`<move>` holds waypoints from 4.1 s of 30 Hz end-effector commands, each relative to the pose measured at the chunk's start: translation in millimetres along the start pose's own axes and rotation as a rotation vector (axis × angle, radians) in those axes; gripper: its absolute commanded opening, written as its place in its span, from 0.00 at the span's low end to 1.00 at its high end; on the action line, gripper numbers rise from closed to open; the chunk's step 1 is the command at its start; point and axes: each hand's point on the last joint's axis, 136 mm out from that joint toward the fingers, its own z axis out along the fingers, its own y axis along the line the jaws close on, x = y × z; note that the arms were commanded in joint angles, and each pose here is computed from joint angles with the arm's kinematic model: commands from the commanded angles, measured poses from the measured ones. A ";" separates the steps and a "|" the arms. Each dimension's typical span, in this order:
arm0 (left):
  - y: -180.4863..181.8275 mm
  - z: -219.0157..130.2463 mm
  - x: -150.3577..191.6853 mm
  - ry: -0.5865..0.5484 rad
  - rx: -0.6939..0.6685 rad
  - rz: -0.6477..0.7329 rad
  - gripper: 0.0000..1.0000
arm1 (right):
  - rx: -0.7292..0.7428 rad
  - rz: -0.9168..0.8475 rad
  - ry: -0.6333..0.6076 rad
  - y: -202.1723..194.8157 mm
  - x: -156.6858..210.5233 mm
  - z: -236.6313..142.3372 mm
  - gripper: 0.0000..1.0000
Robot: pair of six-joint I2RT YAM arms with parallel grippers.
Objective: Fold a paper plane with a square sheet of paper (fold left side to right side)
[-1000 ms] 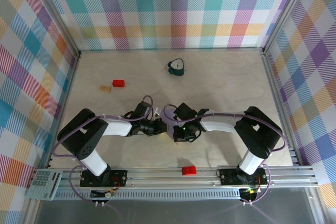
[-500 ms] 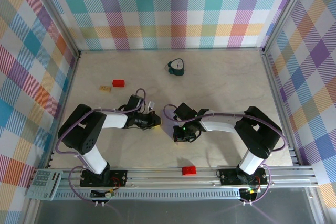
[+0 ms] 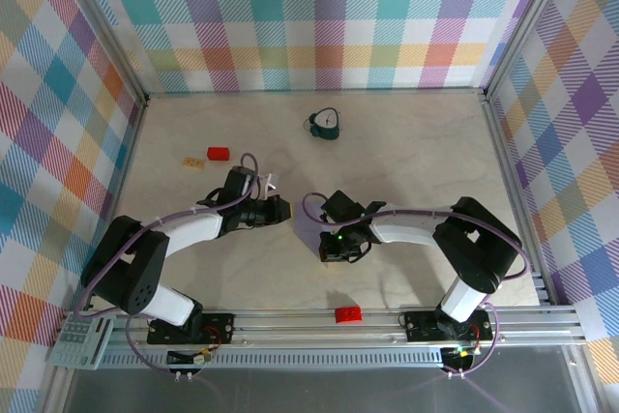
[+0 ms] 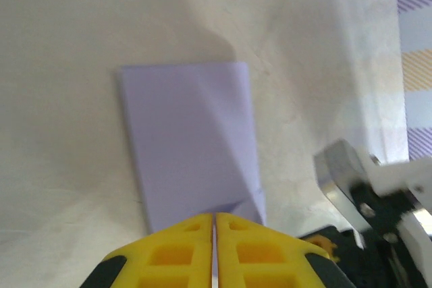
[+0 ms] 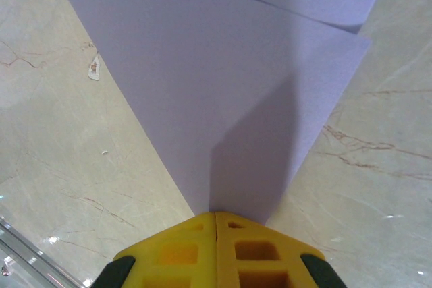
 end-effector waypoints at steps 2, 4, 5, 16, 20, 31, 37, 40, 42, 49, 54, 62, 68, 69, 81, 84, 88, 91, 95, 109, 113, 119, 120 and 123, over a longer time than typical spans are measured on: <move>-17.4 13.0 25.2 0.068 0.049 0.025 0.10 | 0.257 0.073 0.084 -69.2 34.6 17.7 0.00; -20.5 20.8 30.7 0.081 0.062 0.022 0.10 | 0.258 0.071 0.086 -69.5 35.3 17.6 0.00; -21.0 25.1 32.6 0.090 0.066 0.020 0.10 | 0.259 0.073 0.086 -69.8 35.1 17.6 0.00; -6.3 50.0 50.6 0.149 0.007 0.023 0.08 | 0.238 0.067 0.085 -63.9 33.0 16.3 0.00; 6.2 52.0 57.9 0.161 -0.034 0.013 0.06 | 0.186 0.048 0.058 -48.4 22.4 11.4 0.00; 26.9 53.6 73.9 0.192 -0.094 -0.035 0.00 | -0.010 -0.044 -0.083 14.5 -18.2 -23.7 0.00; 26.6 53.9 73.7 0.188 -0.091 -0.039 0.00 | -0.103 -0.075 -0.140 36.2 -30.6 -31.3 0.00; 25.8 54.6 72.8 0.187 -0.087 -0.038 0.00 | -0.123 -0.078 -0.118 42.0 -34.2 -23.2 0.00; 25.1 54.7 72.5 0.186 -0.084 -0.039 0.00 | -0.136 -0.077 -0.109 44.3 -37.1 -16.3 0.00; 22.9 54.1 71.3 0.182 -0.076 -0.040 0.00 | -0.122 -0.077 -0.110 42.8 -46.9 -2.1 0.00; 23.0 54.4 71.2 0.181 -0.076 -0.042 0.00 | -0.100 -0.065 -0.091 35.6 -45.7 8.6 0.00; 23.5 54.5 69.9 0.177 -0.082 -0.045 0.00 | -0.083 -0.023 -0.022 20.3 -24.7 19.4 0.00; 25.1 54.7 69.1 0.170 -0.089 -0.047 0.00 | -0.077 0.016 0.026 7.3 -0.5 19.8 0.00; 24.8 54.7 68.8 0.169 -0.088 -0.046 0.00 | -0.077 0.020 0.030 6.2 2.1 18.9 0.00; 20.9 52.6 63.8 0.158 -0.089 -0.040 0.00 | -0.057 0.050 0.053 -10.9 33.7 0.5 0.00; 18.8 52.2 62.2 0.156 -0.085 -0.039 0.00 | -0.056 0.044 0.052 -11.3 36.5 -4.5 0.00; 14.9 51.1 59.0 0.149 -0.077 -0.037 0.00 | -0.087 0.020 0.033 -2.7 32.2 -15.5 0.00; 8.5 50.9 55.1 0.136 -0.051 -0.045 0.05 | -0.121 -0.002 -0.013 6.0 21.4 -31.2 0.00; -6.1 47.4 42.5 0.095 -0.008 -0.039 0.12 | -0.151 -0.019 -0.092 6.3 3.5 -50.9 0.11; -22.0 -10.2 -12.3 -0.189 -0.126 0.165 0.30 | -0.163 -0.212 -0.244 4.8 -47.4 -54.5 0.49; -15.9 -25.8 -14.2 -0.243 -0.154 0.171 0.34 | -0.217 -0.235 -0.251 14.8 -57.0 -46.0 0.48; -4.5 -37.6 -17.3 -0.272 -0.162 0.132 0.38 | -0.209 -0.248 -0.254 15.7 -65.8 -39.9 0.33; -2.9 -38.8 -18.7 -0.280 -0.161 0.123 0.38 | -0.197 -0.246 -0.259 13.3 -66.3 -40.1 0.30; 1.4 -40.8 -23.9 -0.300 -0.146 0.089 0.41 | -0.178 -0.249 -0.286 9.4 -66.7 -43.8 0.14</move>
